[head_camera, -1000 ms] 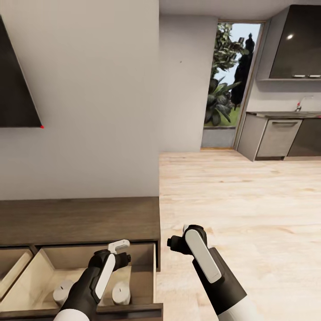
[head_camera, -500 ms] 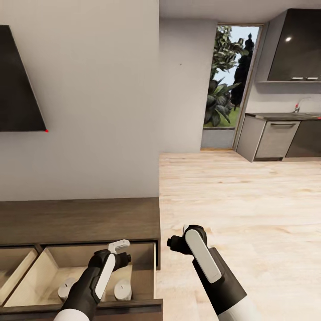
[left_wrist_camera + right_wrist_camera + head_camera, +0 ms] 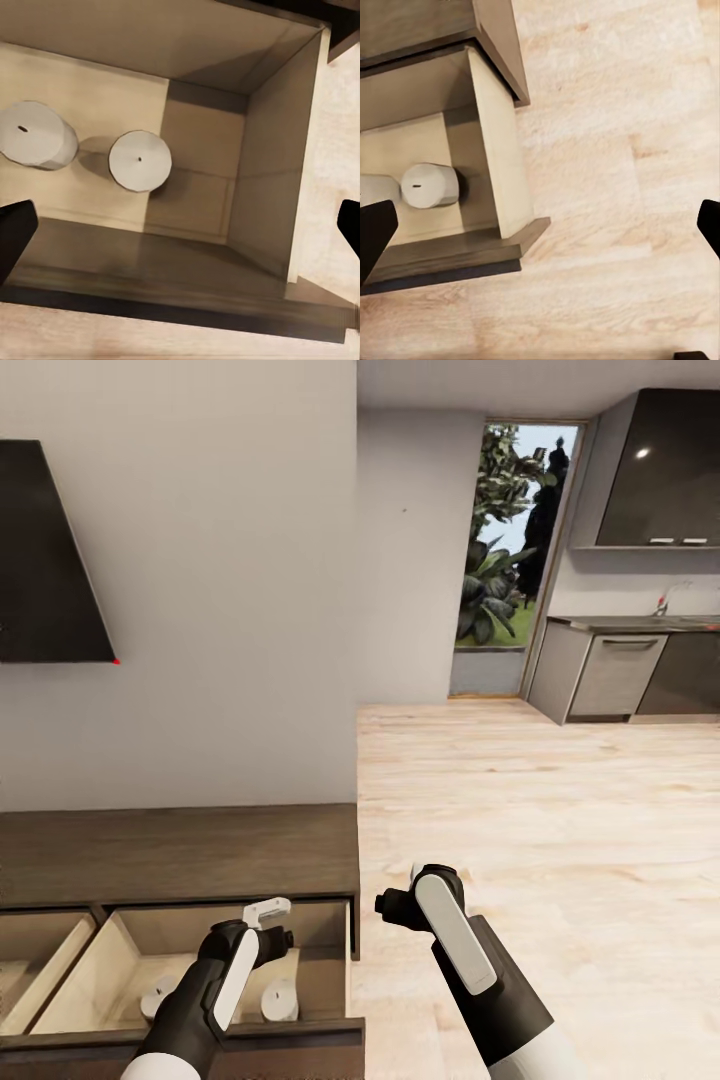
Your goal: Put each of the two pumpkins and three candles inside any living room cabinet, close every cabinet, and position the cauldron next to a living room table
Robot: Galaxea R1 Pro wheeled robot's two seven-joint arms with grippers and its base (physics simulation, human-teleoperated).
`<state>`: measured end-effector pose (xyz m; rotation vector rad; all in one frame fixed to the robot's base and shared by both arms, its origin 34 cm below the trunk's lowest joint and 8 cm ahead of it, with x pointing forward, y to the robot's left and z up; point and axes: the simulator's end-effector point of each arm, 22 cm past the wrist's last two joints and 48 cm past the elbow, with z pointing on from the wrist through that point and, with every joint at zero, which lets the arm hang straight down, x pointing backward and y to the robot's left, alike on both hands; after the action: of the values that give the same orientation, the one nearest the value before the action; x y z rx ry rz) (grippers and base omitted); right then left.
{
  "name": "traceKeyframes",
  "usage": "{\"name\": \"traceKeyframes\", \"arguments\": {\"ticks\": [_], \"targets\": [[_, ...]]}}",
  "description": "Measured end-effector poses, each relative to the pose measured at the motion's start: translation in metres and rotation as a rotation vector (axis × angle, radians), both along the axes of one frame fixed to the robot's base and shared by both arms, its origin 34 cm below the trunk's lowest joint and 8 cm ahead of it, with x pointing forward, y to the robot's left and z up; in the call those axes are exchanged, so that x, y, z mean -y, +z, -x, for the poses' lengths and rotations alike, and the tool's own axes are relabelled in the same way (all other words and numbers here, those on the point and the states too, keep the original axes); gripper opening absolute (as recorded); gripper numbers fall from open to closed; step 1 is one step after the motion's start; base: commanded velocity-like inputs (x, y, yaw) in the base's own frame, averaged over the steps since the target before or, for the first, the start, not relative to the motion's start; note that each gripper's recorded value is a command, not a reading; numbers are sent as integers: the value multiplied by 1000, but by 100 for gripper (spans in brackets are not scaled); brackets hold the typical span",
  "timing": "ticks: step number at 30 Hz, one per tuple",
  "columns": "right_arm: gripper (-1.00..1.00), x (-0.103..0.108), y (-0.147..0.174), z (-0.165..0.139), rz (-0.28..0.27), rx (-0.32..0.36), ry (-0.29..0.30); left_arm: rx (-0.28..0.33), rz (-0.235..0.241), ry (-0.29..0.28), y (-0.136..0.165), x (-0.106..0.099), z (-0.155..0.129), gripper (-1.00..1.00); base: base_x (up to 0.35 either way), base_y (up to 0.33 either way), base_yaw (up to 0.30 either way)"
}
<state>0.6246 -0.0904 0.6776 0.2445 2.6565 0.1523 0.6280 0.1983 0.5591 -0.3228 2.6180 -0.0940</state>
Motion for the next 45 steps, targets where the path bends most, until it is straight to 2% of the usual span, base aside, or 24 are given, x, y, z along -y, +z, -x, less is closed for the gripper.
{"name": "traceKeyframes", "arguments": {"ticks": [19, 26, 30, 32, 35, 36, 38, 39, 40, 42, 45], "targets": [[100, 1, 34, -4, 3, -9, -2, -3, 0, 0, 37, -1, -5, 100, -111, 35, 0], [100, 2, 45, -8, -10, -1, -42, -19, 1, -7, 50, -1, -4, 100, -5, 2, 0], [100, 2, 51, -9, -10, -3, -47, -1, 11, 0, 69, -6, -11, 100, 0, 0, 0], [100, 3, 54, -9, -10, -4, -49, -2, 55, 25, 81, -9, -12, 100, 0, 0, 0], [100, 3, 60, -10, -10, -3, -50, -21, 173, 91, 93, -13, -10, 100, 0, 0, 0], [100, 3, 62, -10, -10, -3, -50, -31, 218, 122, 96, -19, -8, 100, 0, 0, 0], [100, 3, 65, -10, -9, -4, -51, -46, 258, 157, 99, -39, -5, 100, 0, 0, 0], [100, 3, 67, -11, -9, -4, -51, -45, 292, 160, 103, -44, -5, 100, 0, 0, 0], [100, 4, 69, -11, -9, -4, -52, -30, 371, 149, 112, -40, -8, 100, 0, 0, 0], [100, 4, 72, -11, -9, -4, -52, 9, 480, 123, 129, -36, -15, 100, 0, 0, 0], [100, 4, 78, -12, -9, -4, -52, 71, 578, 90, 155, -44, -24, 100, 0, 0, 0]]}}
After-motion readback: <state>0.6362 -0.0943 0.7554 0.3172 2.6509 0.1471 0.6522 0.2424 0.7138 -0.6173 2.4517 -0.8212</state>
